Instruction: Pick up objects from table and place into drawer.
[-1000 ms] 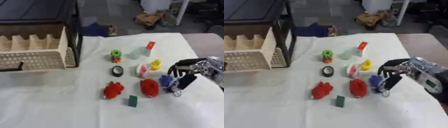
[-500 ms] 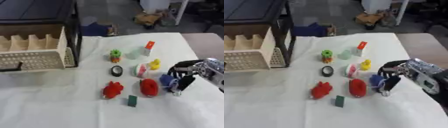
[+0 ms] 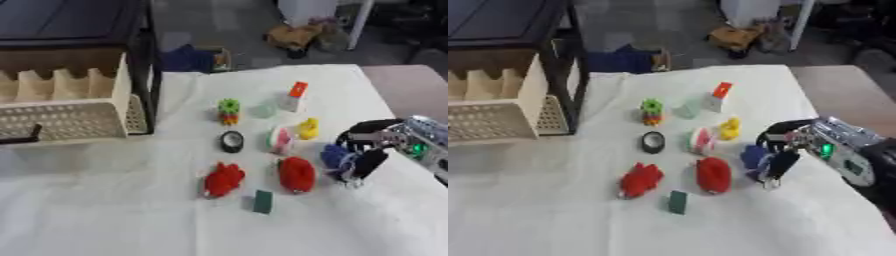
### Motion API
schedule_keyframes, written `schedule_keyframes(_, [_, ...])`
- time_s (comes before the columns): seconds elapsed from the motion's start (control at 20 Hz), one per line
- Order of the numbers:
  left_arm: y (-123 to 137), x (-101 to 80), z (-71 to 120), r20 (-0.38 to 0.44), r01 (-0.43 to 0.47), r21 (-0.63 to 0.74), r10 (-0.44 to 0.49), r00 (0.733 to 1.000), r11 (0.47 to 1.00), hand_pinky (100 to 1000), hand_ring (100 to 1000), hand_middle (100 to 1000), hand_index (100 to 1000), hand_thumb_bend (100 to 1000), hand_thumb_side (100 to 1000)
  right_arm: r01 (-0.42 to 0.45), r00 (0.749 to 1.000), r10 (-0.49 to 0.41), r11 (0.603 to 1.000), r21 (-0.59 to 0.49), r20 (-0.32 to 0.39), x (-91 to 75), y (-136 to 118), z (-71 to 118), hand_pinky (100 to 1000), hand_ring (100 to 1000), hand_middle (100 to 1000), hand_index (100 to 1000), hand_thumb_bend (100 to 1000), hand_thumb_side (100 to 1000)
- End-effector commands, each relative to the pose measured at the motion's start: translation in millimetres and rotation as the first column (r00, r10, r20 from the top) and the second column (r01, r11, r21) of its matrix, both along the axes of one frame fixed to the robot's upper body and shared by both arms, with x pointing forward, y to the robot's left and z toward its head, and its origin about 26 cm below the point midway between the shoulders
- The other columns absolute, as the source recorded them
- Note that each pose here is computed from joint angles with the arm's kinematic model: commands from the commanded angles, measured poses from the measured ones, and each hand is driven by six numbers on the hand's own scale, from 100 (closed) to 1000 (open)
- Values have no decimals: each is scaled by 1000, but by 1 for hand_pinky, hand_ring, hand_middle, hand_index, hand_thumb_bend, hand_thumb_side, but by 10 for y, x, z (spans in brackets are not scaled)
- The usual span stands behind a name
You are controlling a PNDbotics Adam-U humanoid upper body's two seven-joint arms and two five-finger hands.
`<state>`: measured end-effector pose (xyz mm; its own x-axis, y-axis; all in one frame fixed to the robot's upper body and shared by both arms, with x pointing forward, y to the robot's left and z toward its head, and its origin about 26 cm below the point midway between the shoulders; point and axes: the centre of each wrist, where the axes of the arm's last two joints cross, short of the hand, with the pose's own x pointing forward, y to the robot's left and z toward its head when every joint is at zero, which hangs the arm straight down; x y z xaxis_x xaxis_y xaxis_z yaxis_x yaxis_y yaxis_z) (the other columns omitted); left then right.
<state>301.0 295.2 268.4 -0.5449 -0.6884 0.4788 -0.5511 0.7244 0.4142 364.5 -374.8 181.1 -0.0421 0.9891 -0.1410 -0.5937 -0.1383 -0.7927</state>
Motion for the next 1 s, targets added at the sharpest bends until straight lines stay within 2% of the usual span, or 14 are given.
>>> schedule_keyframes(0.05, [16, -28, 72, 22, 0, 9, 0, 1000, 1000, 100, 100, 100, 656, 338, 1000, 13, 1000, -13, 1000, -17, 11, 4, -41, 73, 625, 744, 703, 902, 355, 503])
schedule_keyframes(0.2, [19, -29, 70, 20, 0, 8, 0, 1000, 1000, 100, 100, 100, 654, 337, 1000, 10, 1000, -10, 1000, -6, 20, 7, -22, 83, 610, 740, 694, 883, 324, 497])
schedule_keyframes(0.35, [21, -30, 65, 16, 1, 7, -1, 1000, 1000, 100, 100, 100, 650, 333, 1000, 14, 999, -14, 1000, 6, 37, 9, -14, 90, 587, 727, 674, 831, 224, 477])
schedule_keyframes(0.4, [23, -30, 63, 15, 1, 6, -1, 1000, 1000, 100, 100, 100, 650, 332, 1000, 16, 999, -17, 1000, 10, 43, 9, -14, 90, 586, 726, 673, 829, 218, 475])
schedule_keyframes(0.45, [24, -30, 62, 15, 1, 5, -1, 1000, 1000, 100, 100, 100, 649, 331, 1000, 18, 999, -19, 1000, 15, 50, 8, -12, 94, 574, 718, 666, 808, 157, 451])
schedule_keyframes(0.5, [25, -31, 62, 15, 1, 4, -1, 1000, 1000, 100, 100, 100, 649, 331, 1000, 19, 998, -20, 1000, 20, 58, 7, -10, 98, 574, 718, 666, 807, 151, 448])
schedule_keyframes(0.55, [26, -31, 62, 15, 1, 4, -1, 1000, 1000, 100, 100, 100, 648, 331, 1000, 20, 998, -21, 1000, 23, 64, 6, -8, 101, 566, 711, 659, 796, 104, 416])
schedule_keyframes(1.0, [28, -31, 56, 12, 3, 0, -3, 1000, 1000, 100, 100, 100, 642, 317, 1000, 37, 990, -46, 997, 71, 130, 4, 9, 134, 538, 693, 627, 756, 100, 280])
